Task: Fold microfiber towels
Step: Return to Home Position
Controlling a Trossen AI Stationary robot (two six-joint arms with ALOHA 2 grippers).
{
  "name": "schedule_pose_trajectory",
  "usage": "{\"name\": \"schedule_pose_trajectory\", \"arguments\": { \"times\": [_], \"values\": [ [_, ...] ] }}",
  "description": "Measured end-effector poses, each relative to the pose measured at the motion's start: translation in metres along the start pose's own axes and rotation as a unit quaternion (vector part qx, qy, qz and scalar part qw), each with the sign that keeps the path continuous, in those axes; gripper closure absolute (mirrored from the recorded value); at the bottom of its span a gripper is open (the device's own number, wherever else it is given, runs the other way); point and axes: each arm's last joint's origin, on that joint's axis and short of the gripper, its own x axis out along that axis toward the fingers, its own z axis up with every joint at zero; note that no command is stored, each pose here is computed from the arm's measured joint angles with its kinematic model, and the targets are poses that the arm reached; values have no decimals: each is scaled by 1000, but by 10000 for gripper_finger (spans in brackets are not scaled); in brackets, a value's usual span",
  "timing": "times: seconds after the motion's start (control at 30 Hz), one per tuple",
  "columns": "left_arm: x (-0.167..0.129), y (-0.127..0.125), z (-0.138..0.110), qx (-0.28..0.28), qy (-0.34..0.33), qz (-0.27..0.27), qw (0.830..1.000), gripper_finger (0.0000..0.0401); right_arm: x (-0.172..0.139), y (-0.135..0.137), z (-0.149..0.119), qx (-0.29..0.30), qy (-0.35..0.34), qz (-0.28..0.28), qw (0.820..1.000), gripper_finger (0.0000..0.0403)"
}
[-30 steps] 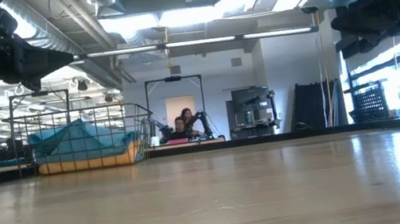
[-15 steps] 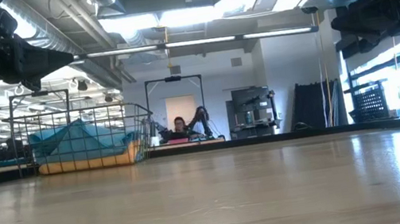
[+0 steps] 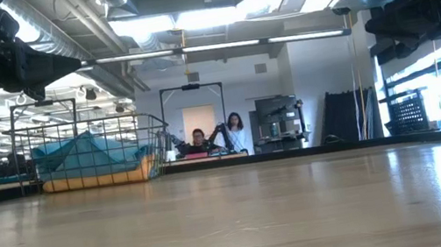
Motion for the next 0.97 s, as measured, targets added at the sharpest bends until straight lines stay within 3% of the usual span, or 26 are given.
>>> {"name": "schedule_pose_trajectory", "arguments": {
  "times": [0.97],
  "values": [
    [0,0,0,0,0,0,1000,401,0,0,0,0,0,0,1000,375]
  ]
}}
